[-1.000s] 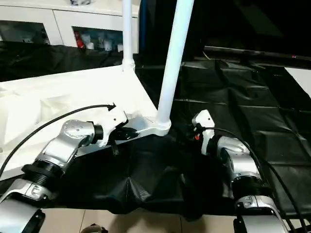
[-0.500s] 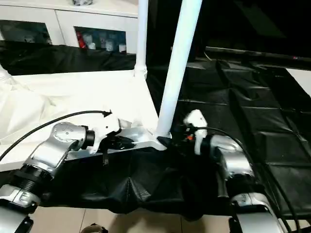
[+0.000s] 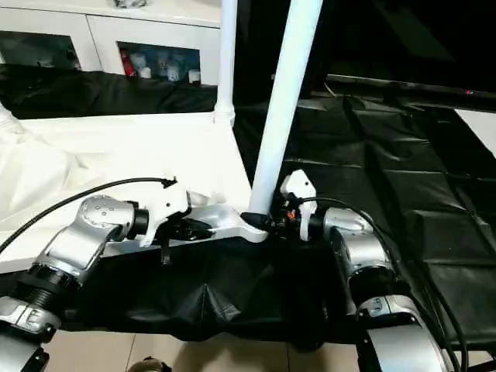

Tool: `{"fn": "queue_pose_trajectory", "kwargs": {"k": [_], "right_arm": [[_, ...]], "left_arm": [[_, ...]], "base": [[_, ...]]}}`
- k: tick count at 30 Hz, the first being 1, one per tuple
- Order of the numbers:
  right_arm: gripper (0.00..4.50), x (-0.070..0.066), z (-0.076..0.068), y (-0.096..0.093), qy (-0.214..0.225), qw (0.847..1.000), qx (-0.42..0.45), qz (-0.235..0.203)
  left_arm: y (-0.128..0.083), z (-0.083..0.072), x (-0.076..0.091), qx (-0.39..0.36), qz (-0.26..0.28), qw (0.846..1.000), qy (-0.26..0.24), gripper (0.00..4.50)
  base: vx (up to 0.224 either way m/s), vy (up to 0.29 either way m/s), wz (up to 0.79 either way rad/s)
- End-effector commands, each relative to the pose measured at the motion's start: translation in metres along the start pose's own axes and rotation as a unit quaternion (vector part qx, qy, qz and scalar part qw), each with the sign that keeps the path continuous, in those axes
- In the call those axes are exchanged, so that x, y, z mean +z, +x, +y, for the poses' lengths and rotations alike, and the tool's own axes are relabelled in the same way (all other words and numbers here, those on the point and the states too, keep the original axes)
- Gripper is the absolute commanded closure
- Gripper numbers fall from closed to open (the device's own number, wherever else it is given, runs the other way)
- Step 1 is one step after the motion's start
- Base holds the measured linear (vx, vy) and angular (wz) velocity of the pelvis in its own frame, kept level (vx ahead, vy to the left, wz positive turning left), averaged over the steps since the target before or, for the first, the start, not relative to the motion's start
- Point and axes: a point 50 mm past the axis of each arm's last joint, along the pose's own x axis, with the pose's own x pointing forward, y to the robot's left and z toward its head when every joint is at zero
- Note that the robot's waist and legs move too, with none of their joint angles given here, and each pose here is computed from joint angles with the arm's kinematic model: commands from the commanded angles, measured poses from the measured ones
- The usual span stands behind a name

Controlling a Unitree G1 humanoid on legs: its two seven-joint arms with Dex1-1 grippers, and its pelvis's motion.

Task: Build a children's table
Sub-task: Rotate leg to tighten

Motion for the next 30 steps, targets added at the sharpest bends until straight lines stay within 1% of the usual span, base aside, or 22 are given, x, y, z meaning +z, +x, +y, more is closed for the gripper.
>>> {"fn": "queue_pose_trajectory", "kwargs": {"k": [1,5,7,9,10,11,12,13,14,15,16,17,18,19,20,21,22,23,24,26,29,30], "right_arm": [[2.46,-0.002,0.001,0.004,0.008,1.0,0.007,0.006],[2.48,-0.011,0.004,0.014,0.043,0.999,-0.03,0.003],[2.49,-0.015,0.004,0.02,0.053,0.997,-0.059,0.005],[2.5,-0.024,0.006,0.035,0.075,0.988,-0.137,0.014],[2.5,-0.025,0.006,0.039,0.08,0.985,-0.155,0.016],[2.5,-0.025,0.006,0.039,0.08,0.985,-0.155,0.016],[2.5,-0.026,0.006,0.045,0.097,0.978,-0.183,0.012],[2.5,-0.027,0.007,0.056,0.131,0.964,-0.231,0.008],[2.5,-0.027,0.007,0.056,0.131,0.964,-0.231,0.008],[2.5,-0.027,0.008,0.064,0.153,0.954,-0.258,0.006],[2.5,-0.026,0.011,0.071,0.166,0.949,-0.268,0.003],[2.5,-0.022,0.018,0.082,0.164,0.952,-0.259,-0.005],[2.5,-0.019,0.023,0.089,0.153,0.957,-0.245,-0.007],[2.5,-0.019,0.025,0.091,0.149,0.959,-0.241,-0.008],[2.5,-0.015,0.031,0.099,0.144,0.965,-0.219,-0.016],[2.5,-0.013,0.034,0.102,0.147,0.968,-0.205,-0.022],[1.95,-0.013,0.035,0.103,0.148,0.968,-0.201,-0.024],[1.95,-0.01,0.036,0.105,0.15,0.97,-0.189,-0.032],[1.81,-0.009,0.035,0.105,0.148,0.971,-0.186,-0.035],[1.75,-0.008,0.033,0.103,0.139,0.973,-0.179,-0.033],[1.45,-0.007,0.03,0.097,0.108,0.981,-0.158,-0.024],[1.45,-0.007,0.027,0.091,0.096,0.985,-0.141,-0.02]], "left_arm": [[0.005,-0.001,0.011,-0.001,-0.032,0.999,0.009,4.5],[0.006,0.012,0.013,0.068,-0.033,0.997,-0.006,4.5],[0.007,0.015,0.014,0.086,-0.031,0.996,-0.011,4.5],[0.008,0.025,0.017,0.137,-0.025,0.99,-0.022,4.5],[0.009,0.026,0.018,0.145,-0.024,0.989,-0.025,4.5],[0.009,0.026,0.018,0.145,-0.024,0.989,-0.025,4.5],[0.011,0.029,0.02,0.164,-0.024,0.986,-0.033,4.5],[0.014,0.033,0.023,0.196,-0.026,0.979,-0.045,4.5],[0.014,0.033,0.023,0.196,-0.026,0.979,-0.045,4.5],[0.016,0.035,0.026,0.21,-0.028,0.976,-0.051,4.5],[0.019,0.035,0.028,0.218,-0.03,0.974,-0.052,4.5],[0.022,0.035,0.03,0.228,-0.032,0.972,-0.053,4.5],[0.025,0.034,0.032,0.224,-0.037,0.973,-0.051,4.5],[0.026,0.033,0.033,0.222,-0.039,0.973,-0.051,4.5],[0.028,0.031,0.035,0.216,-0.045,0.974,-0.046,4.5],[0.03,0.03,0.037,0.211,-0.049,0.975,-0.042,4.5],[0.03,0.029,0.037,0.21,-0.05,0.976,-0.041,4.5],[0.03,0.026,0.037,0.194,-0.054,0.979,-0.031,4.5],[0.03,0.025,0.037,0.184,-0.056,0.981,-0.025,4.5],[0.027,0.022,0.033,0.169,-0.053,0.984,-0.02,4.5],[0.021,0.02,0.029,0.146,-0.054,0.988,-0.01,4.5],[0.018,0.019,0.027,0.13,-0.055,0.99,-0.006,4.5]], "base": [[0.0,0.0,0.0],[0.0,0.0,0.0],[0.0,0.0,0.0],[0.0,0.0,0.0],[0.0,0.0,0.0],[0.0,0.0,0.0],[0.0,0.0,0.0],[0.0,0.0,0.0],[0.0,0.0,0.0],[0.0,0.0,0.0],[0.0,0.0,0.0],[0.0,0.0,0.0],[0.0,0.0,0.0],[0.0,0.0,0.0],[0.0,0.0,0.0],[0.0,0.0,0.0],[0.0,0.0,0.0],[0.0,0.0,0.0],[0.0,0.0,0.0],[0.0,0.0,0.0],[0.0,0.0,0.0],[0.0,0.0,0.0]]}}
